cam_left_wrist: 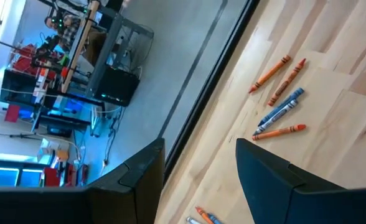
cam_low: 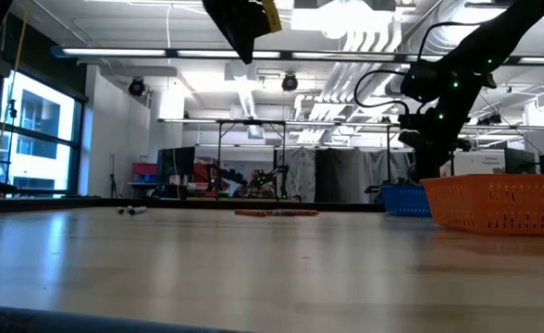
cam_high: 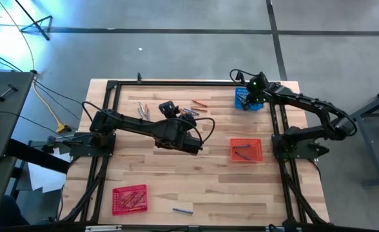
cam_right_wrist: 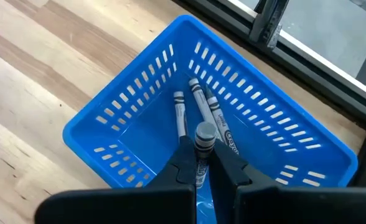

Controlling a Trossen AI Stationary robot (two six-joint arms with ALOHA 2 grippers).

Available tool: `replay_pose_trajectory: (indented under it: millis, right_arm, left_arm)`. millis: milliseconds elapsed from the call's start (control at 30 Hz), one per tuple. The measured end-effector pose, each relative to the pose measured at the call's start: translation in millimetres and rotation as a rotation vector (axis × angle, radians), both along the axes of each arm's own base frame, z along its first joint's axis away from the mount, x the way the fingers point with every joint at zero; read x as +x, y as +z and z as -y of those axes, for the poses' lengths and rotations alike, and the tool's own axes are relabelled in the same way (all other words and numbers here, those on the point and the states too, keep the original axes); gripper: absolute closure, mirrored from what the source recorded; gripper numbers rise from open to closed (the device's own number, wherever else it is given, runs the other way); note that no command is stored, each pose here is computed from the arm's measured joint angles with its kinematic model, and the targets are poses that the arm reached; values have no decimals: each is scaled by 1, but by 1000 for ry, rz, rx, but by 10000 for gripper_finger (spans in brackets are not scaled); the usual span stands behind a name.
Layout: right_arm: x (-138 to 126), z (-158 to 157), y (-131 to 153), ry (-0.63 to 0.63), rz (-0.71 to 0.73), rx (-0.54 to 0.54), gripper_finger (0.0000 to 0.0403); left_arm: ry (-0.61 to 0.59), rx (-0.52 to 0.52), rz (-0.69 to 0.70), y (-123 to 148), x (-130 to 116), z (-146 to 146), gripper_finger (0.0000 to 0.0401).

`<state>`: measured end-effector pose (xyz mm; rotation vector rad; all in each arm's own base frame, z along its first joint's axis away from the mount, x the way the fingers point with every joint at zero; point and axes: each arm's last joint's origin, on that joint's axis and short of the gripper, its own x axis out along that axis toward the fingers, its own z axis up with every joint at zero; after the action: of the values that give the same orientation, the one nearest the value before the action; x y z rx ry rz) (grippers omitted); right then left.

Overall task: Sort crayons
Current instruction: Put the gray crayon into the blue bin, then put the blue crayon into the orange bin

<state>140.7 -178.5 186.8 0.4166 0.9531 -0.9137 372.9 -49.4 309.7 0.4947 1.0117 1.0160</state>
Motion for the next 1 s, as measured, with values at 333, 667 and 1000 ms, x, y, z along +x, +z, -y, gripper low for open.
replay_pose_trajectory:
  millis: [333, 667, 1000]
  right_arm:
    - [4, 5, 4, 39, 23, -78, 360]
    - [4, 5, 4, 32, 26, -75, 287]
    - [31, -10, 54, 249, 279, -124, 286]
  left_arm:
    - [18, -45, 27, -1, 0, 2, 217]
    - [30, -75, 39, -2, 0, 2, 217]
    - [12, -259, -10, -6, -3, 16, 217]
